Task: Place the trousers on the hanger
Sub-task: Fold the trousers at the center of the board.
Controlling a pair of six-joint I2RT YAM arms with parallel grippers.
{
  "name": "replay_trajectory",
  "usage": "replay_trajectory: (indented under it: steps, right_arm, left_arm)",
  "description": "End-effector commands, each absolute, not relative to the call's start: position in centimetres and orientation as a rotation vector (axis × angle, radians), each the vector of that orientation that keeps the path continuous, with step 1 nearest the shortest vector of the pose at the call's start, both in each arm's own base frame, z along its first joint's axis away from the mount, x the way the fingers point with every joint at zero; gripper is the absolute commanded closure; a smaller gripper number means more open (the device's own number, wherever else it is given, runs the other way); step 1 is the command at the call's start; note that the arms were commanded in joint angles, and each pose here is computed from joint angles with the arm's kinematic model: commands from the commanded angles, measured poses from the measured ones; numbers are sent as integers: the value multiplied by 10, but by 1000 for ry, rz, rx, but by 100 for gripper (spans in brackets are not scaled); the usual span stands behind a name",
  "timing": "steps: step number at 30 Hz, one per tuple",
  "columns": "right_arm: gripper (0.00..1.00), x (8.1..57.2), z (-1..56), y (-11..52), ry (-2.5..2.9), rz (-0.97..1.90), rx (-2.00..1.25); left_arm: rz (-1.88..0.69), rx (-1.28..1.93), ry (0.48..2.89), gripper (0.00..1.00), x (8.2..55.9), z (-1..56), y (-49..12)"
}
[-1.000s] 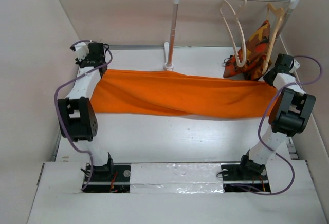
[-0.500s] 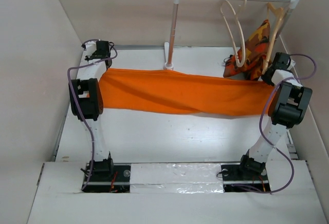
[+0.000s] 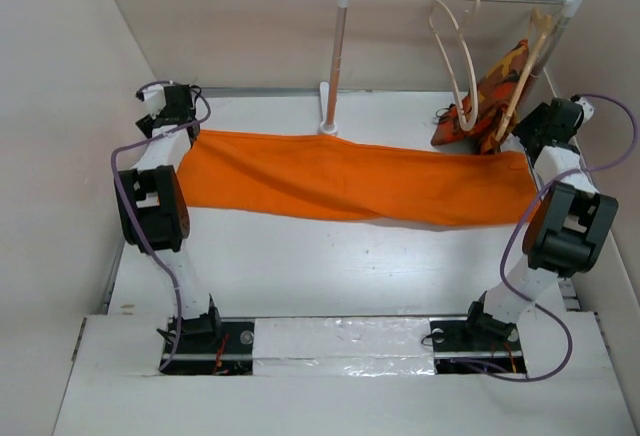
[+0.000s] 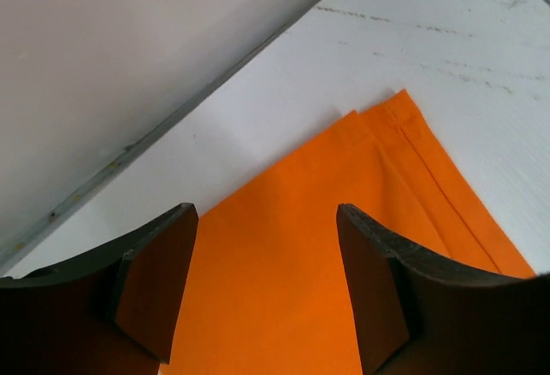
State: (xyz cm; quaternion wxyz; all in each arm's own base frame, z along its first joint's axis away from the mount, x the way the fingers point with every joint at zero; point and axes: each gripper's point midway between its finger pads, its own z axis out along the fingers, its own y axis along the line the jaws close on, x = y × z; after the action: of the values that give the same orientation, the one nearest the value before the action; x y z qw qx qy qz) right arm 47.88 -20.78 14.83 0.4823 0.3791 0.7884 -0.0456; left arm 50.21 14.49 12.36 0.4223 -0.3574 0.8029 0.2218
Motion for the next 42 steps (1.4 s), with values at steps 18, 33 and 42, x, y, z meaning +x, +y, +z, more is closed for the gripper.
replay_trajectory:
  steps: [18,33,42]
  right_arm:
    - [100,424,153,-1,1769,473,523]
    - [93,398,164,122,1802,672,194]
    - [92,362,169,183,1808,754,6]
  left_arm:
    - [44,-1199,2157,35,370,70,72]
    - [76,-1355,2178,46,390,17,87]
    - [59,-1249,2216,89,414,16,89]
